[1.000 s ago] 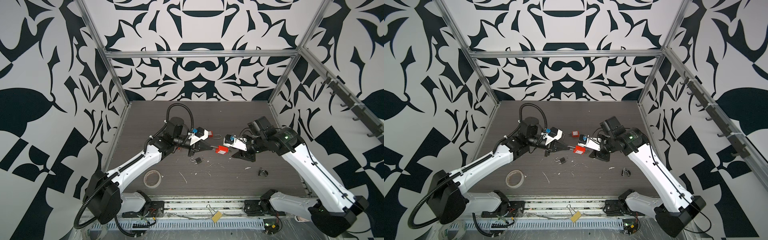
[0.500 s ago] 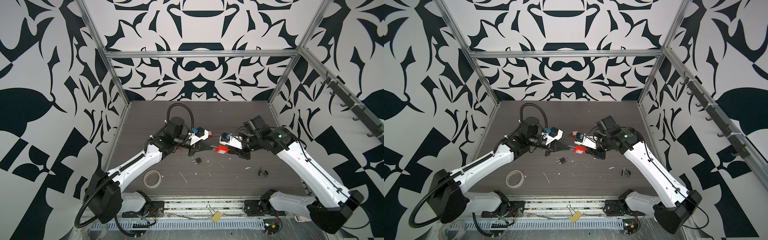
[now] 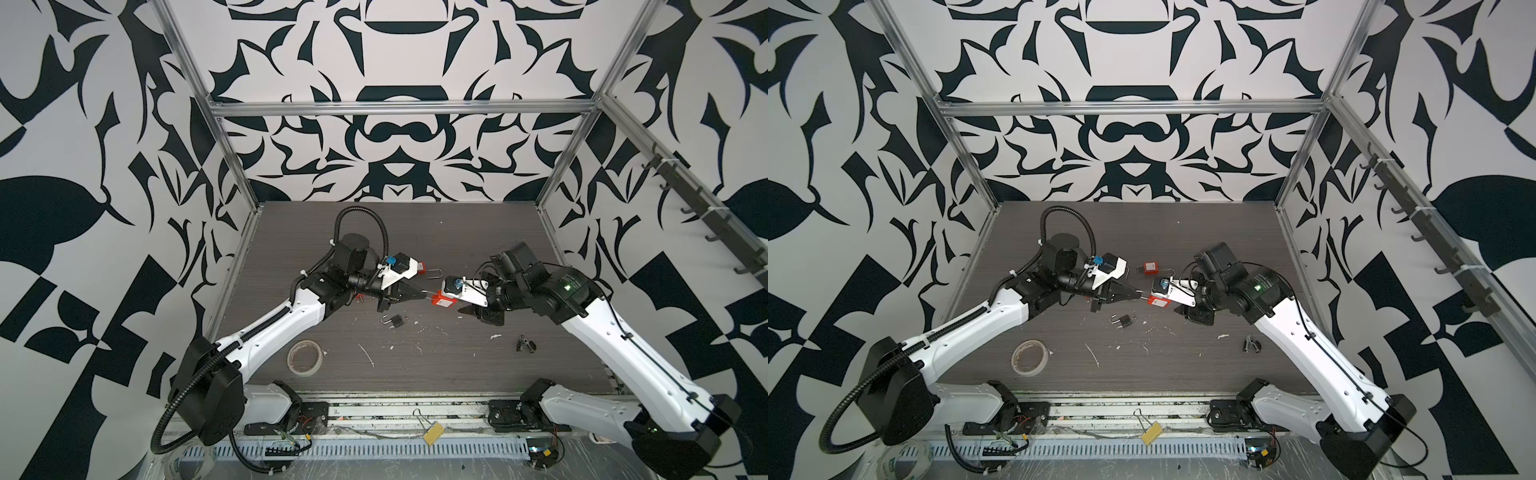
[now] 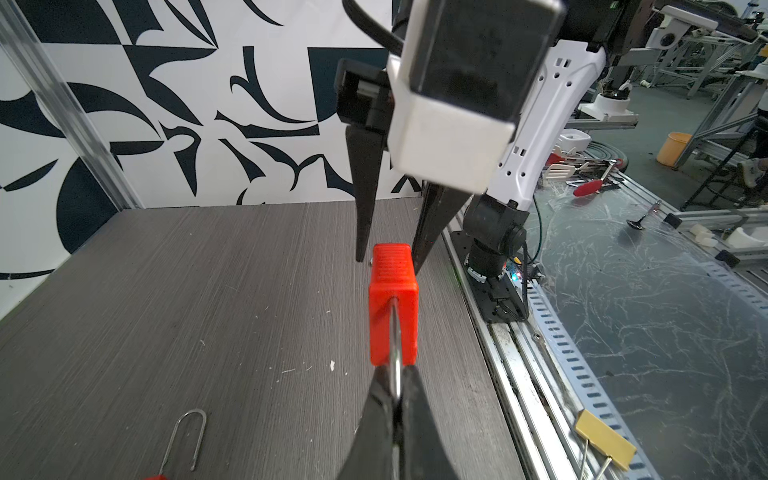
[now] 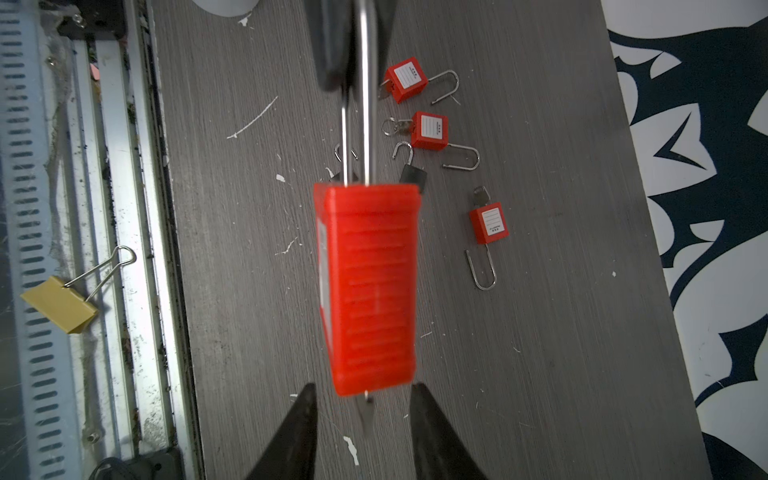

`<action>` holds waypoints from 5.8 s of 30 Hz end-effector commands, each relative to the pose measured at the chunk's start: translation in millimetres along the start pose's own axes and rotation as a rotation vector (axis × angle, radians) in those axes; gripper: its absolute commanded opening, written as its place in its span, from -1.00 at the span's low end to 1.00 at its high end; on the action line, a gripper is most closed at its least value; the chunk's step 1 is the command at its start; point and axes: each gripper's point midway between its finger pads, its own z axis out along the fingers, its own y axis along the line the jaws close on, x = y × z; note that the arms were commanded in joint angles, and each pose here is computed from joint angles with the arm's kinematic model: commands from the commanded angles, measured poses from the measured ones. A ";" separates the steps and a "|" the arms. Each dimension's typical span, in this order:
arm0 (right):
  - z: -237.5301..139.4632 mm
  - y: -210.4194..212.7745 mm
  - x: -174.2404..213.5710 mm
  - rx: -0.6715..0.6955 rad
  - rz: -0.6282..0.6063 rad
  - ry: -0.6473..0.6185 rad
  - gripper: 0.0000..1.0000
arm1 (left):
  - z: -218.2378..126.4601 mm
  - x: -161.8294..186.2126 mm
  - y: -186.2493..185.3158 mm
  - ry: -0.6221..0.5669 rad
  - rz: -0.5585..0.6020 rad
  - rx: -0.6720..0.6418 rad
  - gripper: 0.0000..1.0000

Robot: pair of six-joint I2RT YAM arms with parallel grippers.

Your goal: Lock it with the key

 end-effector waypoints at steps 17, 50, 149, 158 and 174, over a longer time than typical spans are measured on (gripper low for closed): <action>0.7 16.0 -11.2 -0.124 -0.010 -0.030 -0.69 | -1.2 -10.9 -13.6 -0.019 0.025 0.062 -1.00; 9.3 35.1 22.5 -0.210 0.038 -0.001 -0.96 | -16.3 13.2 -20.6 0.052 0.064 -0.019 -1.00; 30.4 -33.1 78.4 0.184 0.841 0.043 -0.89 | 87.8 108.3 173.5 0.545 -0.387 -0.251 -0.26; 53.8 -37.3 92.9 0.207 1.103 0.093 -0.90 | 11.2 72.7 157.1 0.339 -0.329 -0.430 -0.22; 130.6 -23.5 133.5 0.134 1.323 0.269 -0.85 | -81.9 46.7 127.4 0.112 -0.296 -0.758 0.20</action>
